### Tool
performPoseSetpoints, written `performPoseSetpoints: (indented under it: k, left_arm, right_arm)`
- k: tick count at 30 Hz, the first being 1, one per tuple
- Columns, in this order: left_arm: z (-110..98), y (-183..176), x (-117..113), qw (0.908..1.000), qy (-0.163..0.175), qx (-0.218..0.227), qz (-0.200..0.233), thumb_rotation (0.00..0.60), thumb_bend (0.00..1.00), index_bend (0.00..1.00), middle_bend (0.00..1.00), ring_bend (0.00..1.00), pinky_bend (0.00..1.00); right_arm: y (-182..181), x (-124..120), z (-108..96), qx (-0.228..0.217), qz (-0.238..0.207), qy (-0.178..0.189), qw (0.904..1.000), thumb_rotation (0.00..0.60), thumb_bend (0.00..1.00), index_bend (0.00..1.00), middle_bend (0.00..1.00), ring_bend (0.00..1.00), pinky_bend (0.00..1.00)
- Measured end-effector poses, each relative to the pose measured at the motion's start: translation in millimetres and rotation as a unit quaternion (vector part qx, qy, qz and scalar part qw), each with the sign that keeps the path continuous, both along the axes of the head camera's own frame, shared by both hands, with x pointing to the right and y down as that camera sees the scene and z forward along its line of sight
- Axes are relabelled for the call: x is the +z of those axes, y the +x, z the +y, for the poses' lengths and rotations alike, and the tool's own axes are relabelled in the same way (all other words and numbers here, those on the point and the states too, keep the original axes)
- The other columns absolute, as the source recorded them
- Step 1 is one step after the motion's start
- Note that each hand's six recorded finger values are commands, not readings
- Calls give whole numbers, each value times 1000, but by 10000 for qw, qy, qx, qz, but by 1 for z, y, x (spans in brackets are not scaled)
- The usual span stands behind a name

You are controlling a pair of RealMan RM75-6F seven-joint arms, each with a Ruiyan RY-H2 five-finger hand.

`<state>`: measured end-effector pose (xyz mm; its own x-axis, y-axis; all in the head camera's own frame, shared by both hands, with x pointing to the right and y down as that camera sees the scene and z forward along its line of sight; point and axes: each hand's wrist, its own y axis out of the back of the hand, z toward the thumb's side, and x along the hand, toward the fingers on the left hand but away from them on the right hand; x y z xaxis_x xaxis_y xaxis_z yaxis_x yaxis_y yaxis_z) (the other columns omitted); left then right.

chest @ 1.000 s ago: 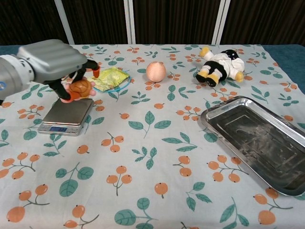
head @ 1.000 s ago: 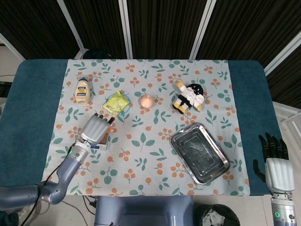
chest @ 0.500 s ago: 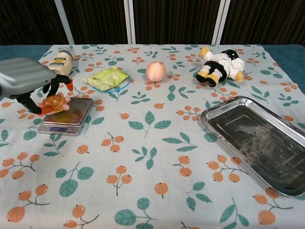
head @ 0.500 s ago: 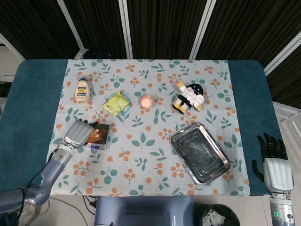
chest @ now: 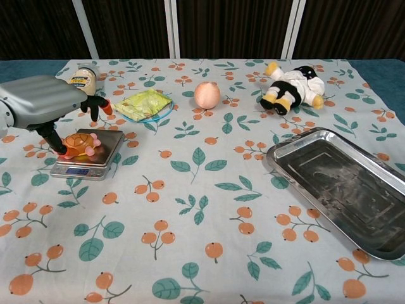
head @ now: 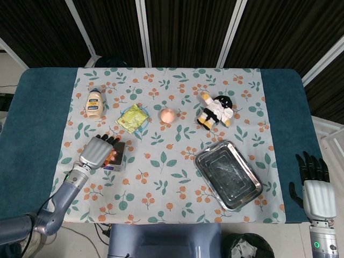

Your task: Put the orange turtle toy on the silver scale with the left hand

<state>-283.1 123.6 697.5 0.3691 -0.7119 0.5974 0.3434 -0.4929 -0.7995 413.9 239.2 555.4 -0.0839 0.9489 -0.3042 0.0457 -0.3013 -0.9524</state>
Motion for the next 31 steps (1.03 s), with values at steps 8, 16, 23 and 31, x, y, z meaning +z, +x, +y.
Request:
performPoseSetpoints:
  k: [8,16,23,31]
  left_arm:
    - [-5,-5,-31,9988,319,-257,277,600,138,101,103,62,206]
    - [8,-55,-95,9881,986,-1027,579,600,132,75,69,61,202]
    - [41,-119,-114,9742,1083,-1825,763,600,130,72,66,61,181]
    - [66,-166,-117,9662,1041,-2188,881,600,129,71,66,61,166]
  right_arm:
    - [0,1,0,1,12,-16,10000,600,527,0,0,14,0]
    - [0,0,0,-17,23,3,10000,600,527,0,0,13,0]
    - [-2,1,0,-53,29,-19,10000,600,526,0,0,14,0]
    - [-2,0,1,-108,32,-42,9999,600,526,0,0,14,0]
